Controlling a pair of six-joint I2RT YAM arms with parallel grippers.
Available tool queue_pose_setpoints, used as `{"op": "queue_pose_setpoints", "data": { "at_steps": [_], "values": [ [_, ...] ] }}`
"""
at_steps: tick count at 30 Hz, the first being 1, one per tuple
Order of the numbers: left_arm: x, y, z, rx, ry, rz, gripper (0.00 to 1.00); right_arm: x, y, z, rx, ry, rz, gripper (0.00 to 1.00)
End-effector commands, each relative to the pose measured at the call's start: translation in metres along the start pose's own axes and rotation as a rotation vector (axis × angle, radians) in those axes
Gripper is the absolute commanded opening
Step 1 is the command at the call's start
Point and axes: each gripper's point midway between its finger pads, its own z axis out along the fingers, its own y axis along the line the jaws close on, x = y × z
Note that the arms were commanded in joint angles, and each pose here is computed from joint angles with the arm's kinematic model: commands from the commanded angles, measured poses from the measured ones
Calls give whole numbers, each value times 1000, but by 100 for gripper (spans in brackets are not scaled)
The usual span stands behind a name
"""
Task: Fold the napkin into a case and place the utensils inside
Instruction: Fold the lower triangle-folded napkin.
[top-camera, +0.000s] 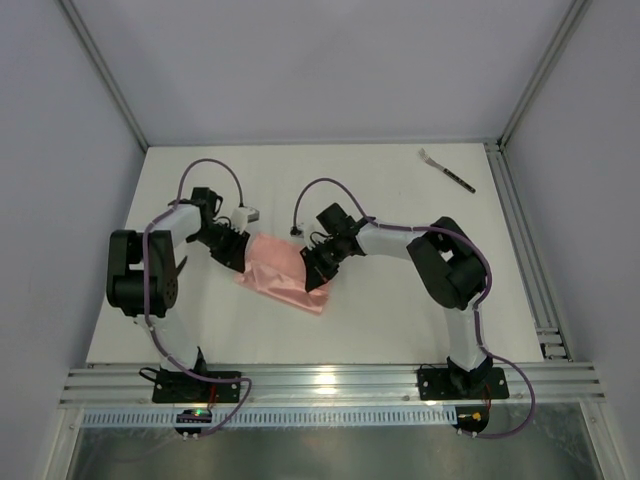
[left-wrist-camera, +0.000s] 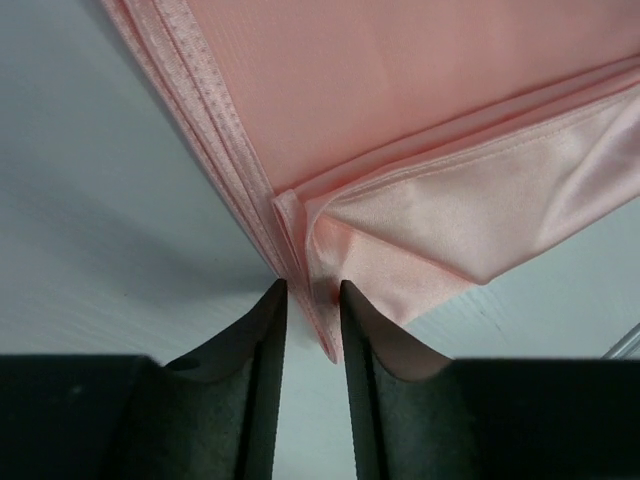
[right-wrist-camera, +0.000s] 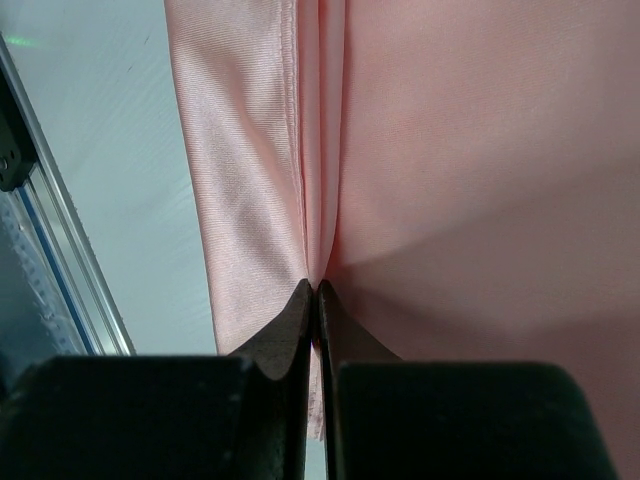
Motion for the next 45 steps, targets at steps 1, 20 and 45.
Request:
{"op": "queue_pose_setpoints", "data": {
  "at_steps": [1,20,45],
  "values": [
    [-21,-16,-29,24,-87,23,33,-10,-6,-9,79,0,-26,4],
    [-72,7,23,-67,-7,46,27,-36,4,-24,177,-22,-147,4],
    [-57,6,32,-87,20,110,20,-32,-31,-12,345,46,-131,4]
  ]
}}
